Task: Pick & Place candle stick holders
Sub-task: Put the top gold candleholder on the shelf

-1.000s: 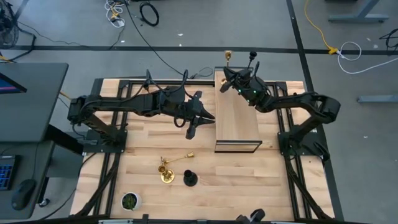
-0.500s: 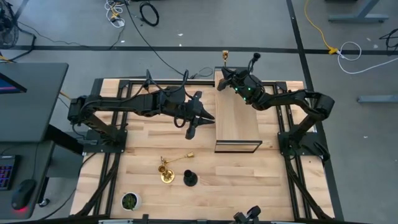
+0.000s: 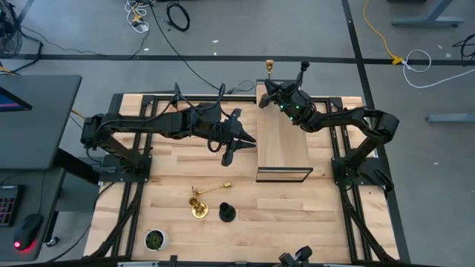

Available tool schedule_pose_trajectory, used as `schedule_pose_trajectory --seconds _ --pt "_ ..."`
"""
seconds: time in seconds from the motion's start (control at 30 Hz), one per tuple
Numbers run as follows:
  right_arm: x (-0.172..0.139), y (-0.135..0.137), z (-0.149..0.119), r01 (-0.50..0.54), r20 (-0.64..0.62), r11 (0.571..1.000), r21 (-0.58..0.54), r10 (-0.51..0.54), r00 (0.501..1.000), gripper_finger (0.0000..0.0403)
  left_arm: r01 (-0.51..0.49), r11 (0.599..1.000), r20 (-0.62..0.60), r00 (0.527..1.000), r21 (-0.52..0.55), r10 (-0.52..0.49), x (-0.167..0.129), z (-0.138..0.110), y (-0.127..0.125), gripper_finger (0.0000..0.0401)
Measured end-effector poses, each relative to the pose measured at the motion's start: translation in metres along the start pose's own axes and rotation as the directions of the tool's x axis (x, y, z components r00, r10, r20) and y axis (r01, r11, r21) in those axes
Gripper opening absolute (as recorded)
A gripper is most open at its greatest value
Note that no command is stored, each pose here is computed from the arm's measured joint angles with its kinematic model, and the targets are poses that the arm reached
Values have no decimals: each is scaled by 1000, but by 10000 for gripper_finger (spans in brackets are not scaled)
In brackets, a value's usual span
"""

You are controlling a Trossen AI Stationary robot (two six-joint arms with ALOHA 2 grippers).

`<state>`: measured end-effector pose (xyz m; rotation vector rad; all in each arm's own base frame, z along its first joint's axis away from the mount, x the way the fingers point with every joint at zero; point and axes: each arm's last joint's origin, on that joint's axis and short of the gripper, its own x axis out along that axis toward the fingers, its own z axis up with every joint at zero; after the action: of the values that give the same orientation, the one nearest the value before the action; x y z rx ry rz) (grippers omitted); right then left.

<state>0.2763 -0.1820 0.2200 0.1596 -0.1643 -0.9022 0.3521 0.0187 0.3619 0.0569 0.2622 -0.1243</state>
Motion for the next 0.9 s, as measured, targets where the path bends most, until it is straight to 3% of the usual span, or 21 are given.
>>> schedule_pose_trajectory --seconds 0.47,0.6,0.9 --pt "10 7 11 70 -5 997 -14 -70 998 4 2 1000 -24 1000 -2 -2 0 -2 0 64" --pt "6 12 8 161 -6 987 -27 -161 987 4 3 1000 -33 999 2 -3 0 -3 0 64" --pt "4 19 2 229 -2 973 -22 -230 973 4 5 1000 -38 999 1 -5 0 -4 -1 64"
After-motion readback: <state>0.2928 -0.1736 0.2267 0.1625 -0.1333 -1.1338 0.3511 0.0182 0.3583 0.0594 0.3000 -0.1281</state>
